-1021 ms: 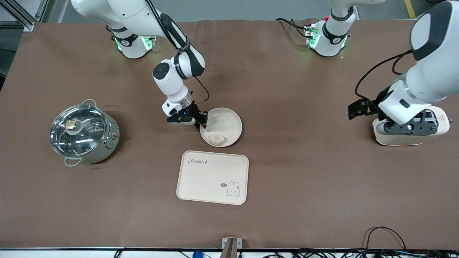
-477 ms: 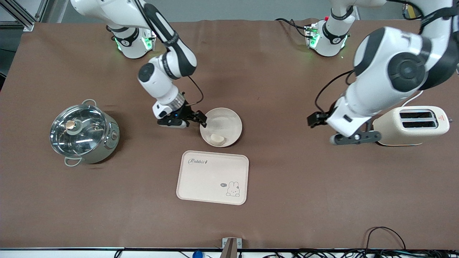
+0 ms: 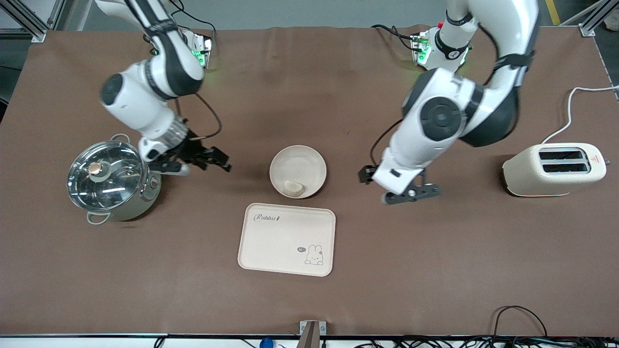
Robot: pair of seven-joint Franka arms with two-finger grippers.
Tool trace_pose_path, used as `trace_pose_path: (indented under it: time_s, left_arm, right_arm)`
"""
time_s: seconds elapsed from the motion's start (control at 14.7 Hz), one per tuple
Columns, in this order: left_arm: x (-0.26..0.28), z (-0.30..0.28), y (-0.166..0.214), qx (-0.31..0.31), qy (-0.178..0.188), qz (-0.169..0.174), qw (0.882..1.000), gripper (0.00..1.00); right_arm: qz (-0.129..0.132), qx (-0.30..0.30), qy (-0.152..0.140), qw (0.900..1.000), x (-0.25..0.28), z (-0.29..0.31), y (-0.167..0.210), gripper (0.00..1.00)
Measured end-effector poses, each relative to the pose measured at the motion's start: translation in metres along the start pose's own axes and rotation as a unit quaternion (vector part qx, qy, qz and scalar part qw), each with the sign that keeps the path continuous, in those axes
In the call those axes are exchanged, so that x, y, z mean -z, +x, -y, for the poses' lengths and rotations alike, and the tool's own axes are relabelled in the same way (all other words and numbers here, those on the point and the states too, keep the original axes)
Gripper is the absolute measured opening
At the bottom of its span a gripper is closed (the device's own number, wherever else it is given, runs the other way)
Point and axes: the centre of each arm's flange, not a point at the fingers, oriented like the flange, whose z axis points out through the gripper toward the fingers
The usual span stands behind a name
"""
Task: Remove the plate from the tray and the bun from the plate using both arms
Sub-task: 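Withdraw the right gripper while the left gripper reaches the bun, then lower the left gripper onto the bun and close it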
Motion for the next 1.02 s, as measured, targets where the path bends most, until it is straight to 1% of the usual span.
trace_pose_path:
  time_s: [0.14, 0.27, 0.34, 0.54, 0.75, 0.89, 1.02]
  left_arm:
    - [-0.034, -0.039, -0.021, 0.03, -0.013, -0.009, 0.999, 1.0]
    - [-0.064, -0.069, -0.04, 0.058, -0.028, -0.016, 0.998, 1.0]
    - [-0.076, -0.08, -0.049, 0.071, -0.034, -0.018, 0.997, 1.0]
    - [-0.106, -0.109, -0.074, 0.109, -0.048, -0.02, 0.993, 1.0]
    - [-0.138, -0.126, -0.09, 0.138, -0.059, -0.023, 0.988, 1.0]
    - [-0.156, -0.132, -0.093, 0.157, -0.073, -0.027, 0.984, 1.0]
    - [-0.171, -0.138, -0.096, 0.172, -0.089, -0.032, 0.98, 0.98]
  right_arm:
    - [0.014, 0.022, -0.04, 0.999, 0.056, -0.02, 0.027, 1.0]
    - [0.017, 0.042, -0.078, 0.996, 0.121, -0.027, 0.052, 1.0]
    - [0.017, 0.053, -0.092, 0.994, 0.151, -0.031, 0.062, 1.0]
    - [0.022, 0.079, -0.107, 0.991, 0.229, -0.054, 0.08, 1.0]
    - [0.01, 0.088, -0.14, 0.986, 0.298, -0.075, 0.087, 1.0]
    - [-0.002, 0.085, -0.151, 0.985, 0.331, -0.078, 0.086, 1.0]
    - [-0.009, 0.083, -0.152, 0.985, 0.347, -0.083, 0.086, 1.0]
